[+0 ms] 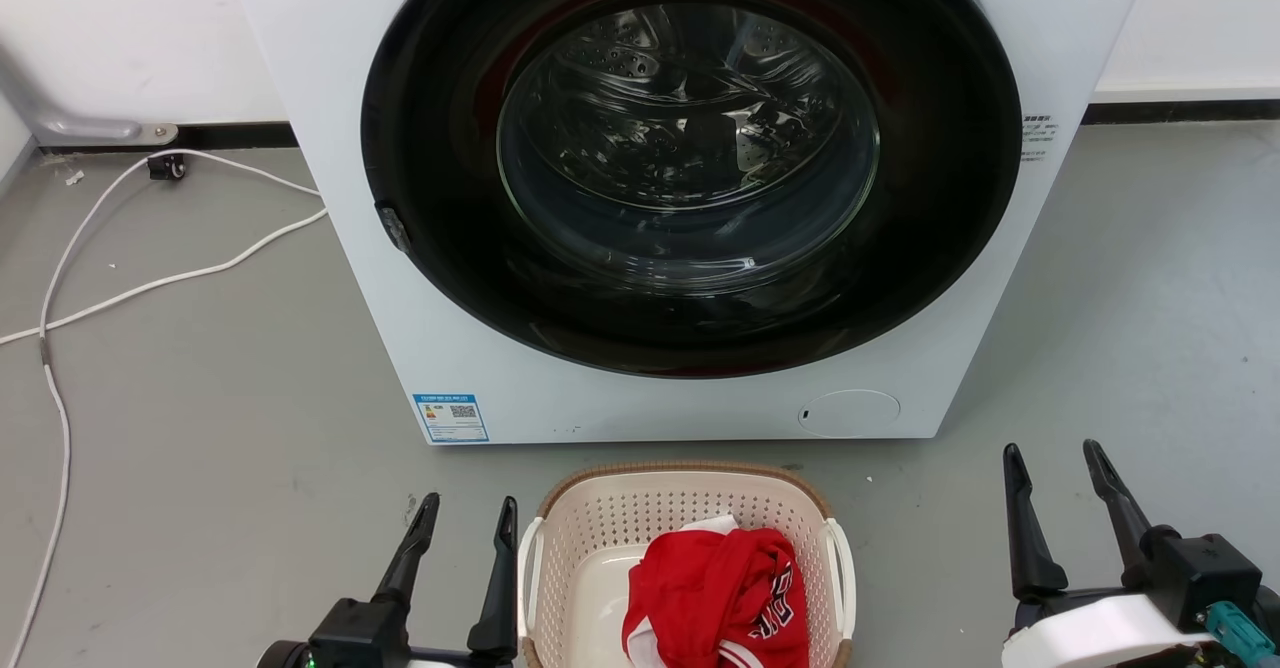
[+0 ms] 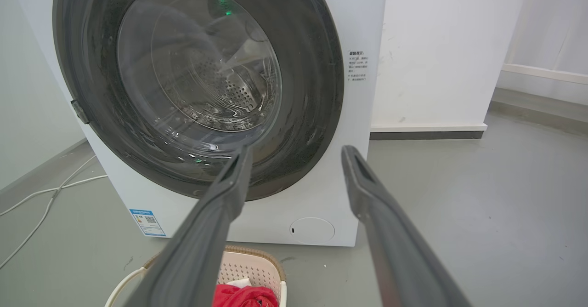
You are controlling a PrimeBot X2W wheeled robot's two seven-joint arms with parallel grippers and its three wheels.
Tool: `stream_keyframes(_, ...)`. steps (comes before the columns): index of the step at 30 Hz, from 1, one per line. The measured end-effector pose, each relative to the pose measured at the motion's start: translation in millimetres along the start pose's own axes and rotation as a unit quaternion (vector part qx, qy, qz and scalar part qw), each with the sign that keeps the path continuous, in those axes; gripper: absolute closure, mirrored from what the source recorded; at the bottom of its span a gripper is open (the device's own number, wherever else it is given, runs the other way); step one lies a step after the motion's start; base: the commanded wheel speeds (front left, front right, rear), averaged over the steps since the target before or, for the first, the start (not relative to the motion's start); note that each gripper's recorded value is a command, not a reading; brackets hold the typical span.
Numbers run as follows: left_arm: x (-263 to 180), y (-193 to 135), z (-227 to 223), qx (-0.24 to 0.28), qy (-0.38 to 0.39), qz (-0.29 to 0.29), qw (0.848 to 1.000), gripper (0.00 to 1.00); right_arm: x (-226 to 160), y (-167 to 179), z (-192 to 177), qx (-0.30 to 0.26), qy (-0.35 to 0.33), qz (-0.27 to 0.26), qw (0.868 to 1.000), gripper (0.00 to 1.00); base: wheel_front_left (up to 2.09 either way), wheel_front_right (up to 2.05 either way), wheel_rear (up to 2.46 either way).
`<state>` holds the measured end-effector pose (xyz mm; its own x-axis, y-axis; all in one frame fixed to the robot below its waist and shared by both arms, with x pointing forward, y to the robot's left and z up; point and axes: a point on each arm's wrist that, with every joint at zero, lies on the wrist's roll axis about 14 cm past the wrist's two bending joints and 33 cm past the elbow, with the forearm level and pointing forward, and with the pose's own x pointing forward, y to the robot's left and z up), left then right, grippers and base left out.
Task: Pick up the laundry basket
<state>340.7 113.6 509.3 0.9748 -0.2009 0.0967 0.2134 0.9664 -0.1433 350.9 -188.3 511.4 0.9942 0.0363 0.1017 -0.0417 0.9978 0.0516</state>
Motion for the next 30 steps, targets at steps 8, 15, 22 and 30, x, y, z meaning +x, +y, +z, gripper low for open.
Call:
stream_keyframes(8, -0.8, 0.6, 0.9, 0.002, -0.001, 0.002, 1.0, 0.0, 0.2, 0.6, 0.1, 0.002, 0.0, 0.001, 1.0, 0.0, 0.0, 0.0, 0.0)
stream_keyframes(15, -1.6, -0.2, 1.3, 0.004, -0.002, 0.001, 1.0, 0.0, 0.6, 1.1, -0.1, 0.003, 0.0, 0.001, 1.0, 0.0, 0.0, 0.0, 0.0)
stream_keyframes(22, 0.0, 3.8, -8.5, -0.001, 0.014, 0.008, 1.0, 0.0, 2.7, 1.4, -8.3, 0.004, 0.012, 0.002, 1.0, 0.0, 0.0, 0.0, 0.0)
stream_keyframes(30, 26.3, 19.7, -32.8, 0.006, 0.047, 0.022, 0.999, 0.0, 25.6, 5.1, -37.4, -0.012, 0.054, 0.013, 0.998, 0.0, 0.0, 0.0, 0.0)
